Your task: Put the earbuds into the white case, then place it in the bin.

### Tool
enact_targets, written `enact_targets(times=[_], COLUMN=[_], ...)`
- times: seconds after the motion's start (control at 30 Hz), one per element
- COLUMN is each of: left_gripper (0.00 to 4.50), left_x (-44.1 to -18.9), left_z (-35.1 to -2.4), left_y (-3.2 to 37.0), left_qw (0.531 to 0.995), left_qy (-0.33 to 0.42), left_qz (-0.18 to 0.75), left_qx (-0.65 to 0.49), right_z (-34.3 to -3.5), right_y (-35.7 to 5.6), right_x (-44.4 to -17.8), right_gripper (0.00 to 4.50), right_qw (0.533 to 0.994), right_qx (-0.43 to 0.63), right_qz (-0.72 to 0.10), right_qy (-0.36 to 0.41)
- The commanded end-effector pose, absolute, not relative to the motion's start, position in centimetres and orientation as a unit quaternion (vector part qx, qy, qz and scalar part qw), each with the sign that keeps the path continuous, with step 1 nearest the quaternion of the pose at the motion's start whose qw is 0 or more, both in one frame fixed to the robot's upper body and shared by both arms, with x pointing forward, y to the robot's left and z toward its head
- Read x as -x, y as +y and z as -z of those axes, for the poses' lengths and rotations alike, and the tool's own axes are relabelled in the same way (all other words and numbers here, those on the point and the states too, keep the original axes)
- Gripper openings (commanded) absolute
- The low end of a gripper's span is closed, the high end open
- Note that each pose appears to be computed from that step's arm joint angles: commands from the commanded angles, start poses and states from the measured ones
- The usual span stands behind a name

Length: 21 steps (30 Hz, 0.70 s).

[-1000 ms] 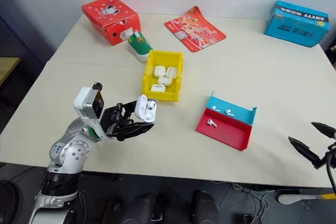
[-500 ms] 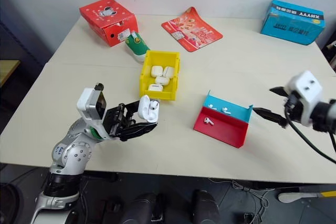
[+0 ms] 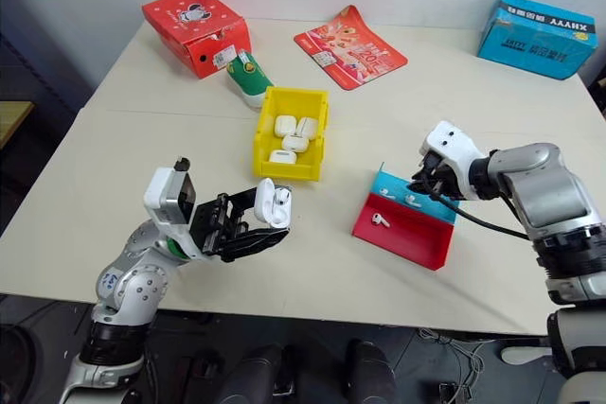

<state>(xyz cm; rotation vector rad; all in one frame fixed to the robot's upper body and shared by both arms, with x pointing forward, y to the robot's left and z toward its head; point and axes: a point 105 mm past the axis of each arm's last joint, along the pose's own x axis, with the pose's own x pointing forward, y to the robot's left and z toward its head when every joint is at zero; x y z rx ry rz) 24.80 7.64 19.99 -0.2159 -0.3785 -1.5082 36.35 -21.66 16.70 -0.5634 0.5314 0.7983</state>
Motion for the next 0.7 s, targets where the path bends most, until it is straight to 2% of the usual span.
enact_targets(times=[0.03, 0.7], left_gripper=[2.82, 2.82], left_x=[-24.3, -24.1], left_z=[-20.6, -20.5], left_y=[7.6, 7.4], left_qw=[0.705, 0.71], left_qy=[-0.189, -0.189], left_qz=[0.678, 0.673], left_qx=[0.086, 0.085], right_z=[-17.0, -15.1], right_y=[-21.3, -22.3], right_x=[-36.6, -37.2], right_gripper=[1.13, 1.13], right_qw=[0.843, 0.833], right_qx=[0.277, 0.283], right_qz=[-0.39, -0.384], right_qy=[0.246, 0.281])
